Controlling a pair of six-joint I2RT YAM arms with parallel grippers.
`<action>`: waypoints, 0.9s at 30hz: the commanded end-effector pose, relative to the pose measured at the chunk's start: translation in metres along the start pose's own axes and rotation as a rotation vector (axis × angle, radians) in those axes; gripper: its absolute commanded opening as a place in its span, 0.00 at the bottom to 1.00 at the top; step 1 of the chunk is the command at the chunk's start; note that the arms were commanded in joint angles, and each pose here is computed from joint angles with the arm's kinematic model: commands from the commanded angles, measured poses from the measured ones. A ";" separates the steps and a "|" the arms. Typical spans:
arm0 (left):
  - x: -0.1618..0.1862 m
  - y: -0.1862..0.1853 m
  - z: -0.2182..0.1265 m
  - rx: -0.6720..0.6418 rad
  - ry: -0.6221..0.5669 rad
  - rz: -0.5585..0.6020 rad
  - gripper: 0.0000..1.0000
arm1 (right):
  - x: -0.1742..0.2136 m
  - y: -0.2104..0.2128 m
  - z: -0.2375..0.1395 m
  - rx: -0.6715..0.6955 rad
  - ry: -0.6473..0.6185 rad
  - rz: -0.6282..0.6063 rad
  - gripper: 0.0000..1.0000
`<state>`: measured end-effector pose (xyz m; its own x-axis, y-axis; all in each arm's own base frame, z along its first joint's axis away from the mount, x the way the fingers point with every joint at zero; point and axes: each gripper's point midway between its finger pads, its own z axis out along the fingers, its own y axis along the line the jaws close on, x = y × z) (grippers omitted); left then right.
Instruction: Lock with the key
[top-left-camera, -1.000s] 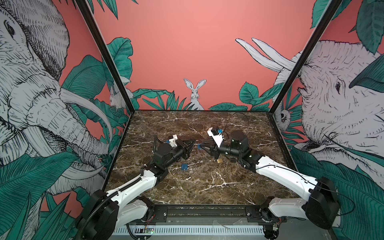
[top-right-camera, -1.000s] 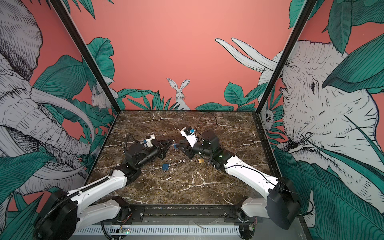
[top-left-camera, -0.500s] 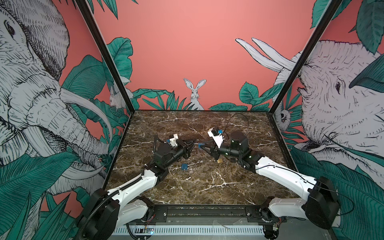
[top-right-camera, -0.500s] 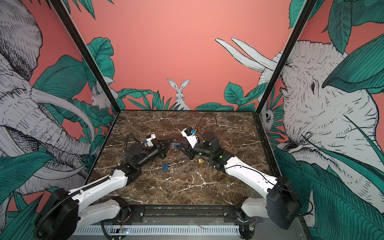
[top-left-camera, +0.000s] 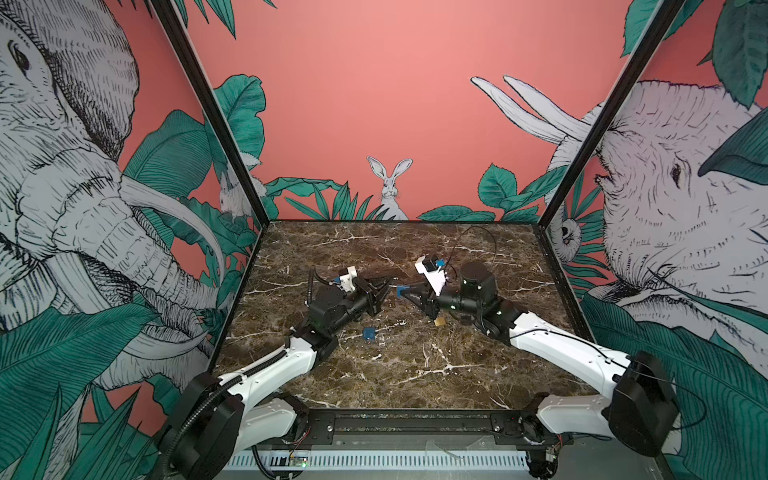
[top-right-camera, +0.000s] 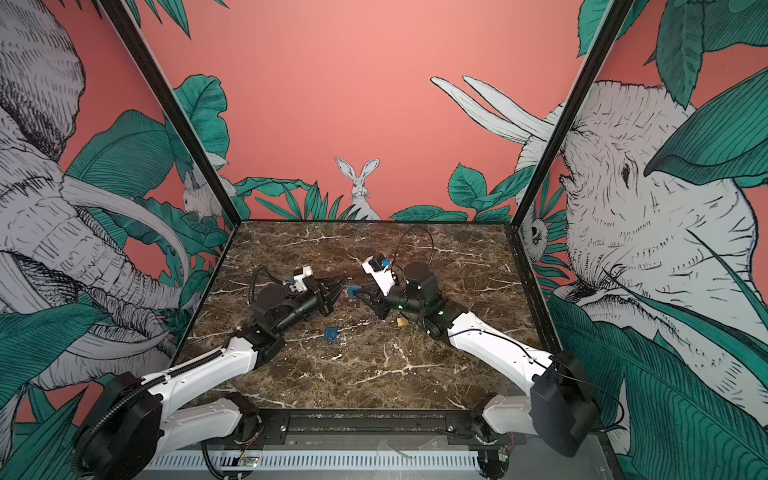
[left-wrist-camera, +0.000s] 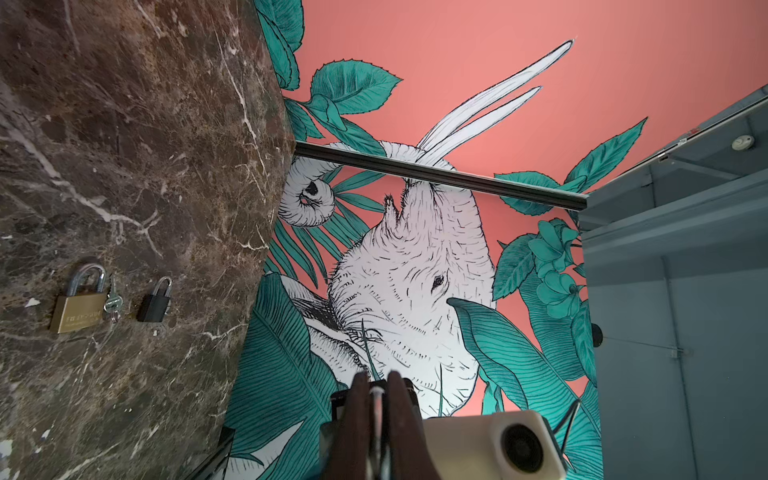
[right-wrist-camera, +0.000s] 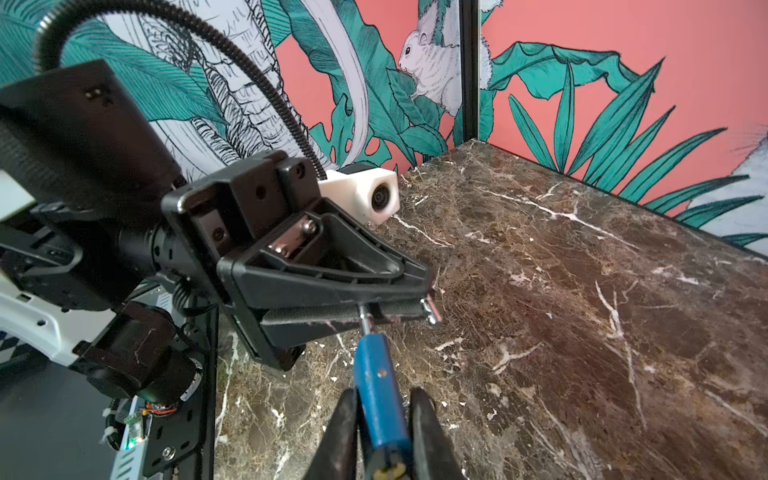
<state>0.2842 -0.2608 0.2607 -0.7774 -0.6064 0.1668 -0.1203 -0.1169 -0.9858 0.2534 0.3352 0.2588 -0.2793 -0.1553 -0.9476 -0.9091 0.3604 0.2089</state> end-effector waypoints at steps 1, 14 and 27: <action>0.010 -0.035 0.002 0.105 0.041 0.038 0.00 | -0.005 0.000 0.000 -0.008 -0.034 -0.003 0.00; -0.026 -0.002 -0.015 -0.280 0.083 0.955 0.80 | 0.009 -0.047 -0.050 0.259 -0.007 0.221 0.00; 0.020 -0.018 -0.015 0.097 0.239 1.252 0.75 | 0.004 0.001 -0.069 0.019 0.053 0.571 0.00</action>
<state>0.2842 -0.2410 0.2477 -0.5208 -0.1874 -0.8328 0.6474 0.5492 -0.5284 0.2430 0.2624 0.2464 -0.6861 -0.0449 -0.7261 -0.6229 0.5519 0.5544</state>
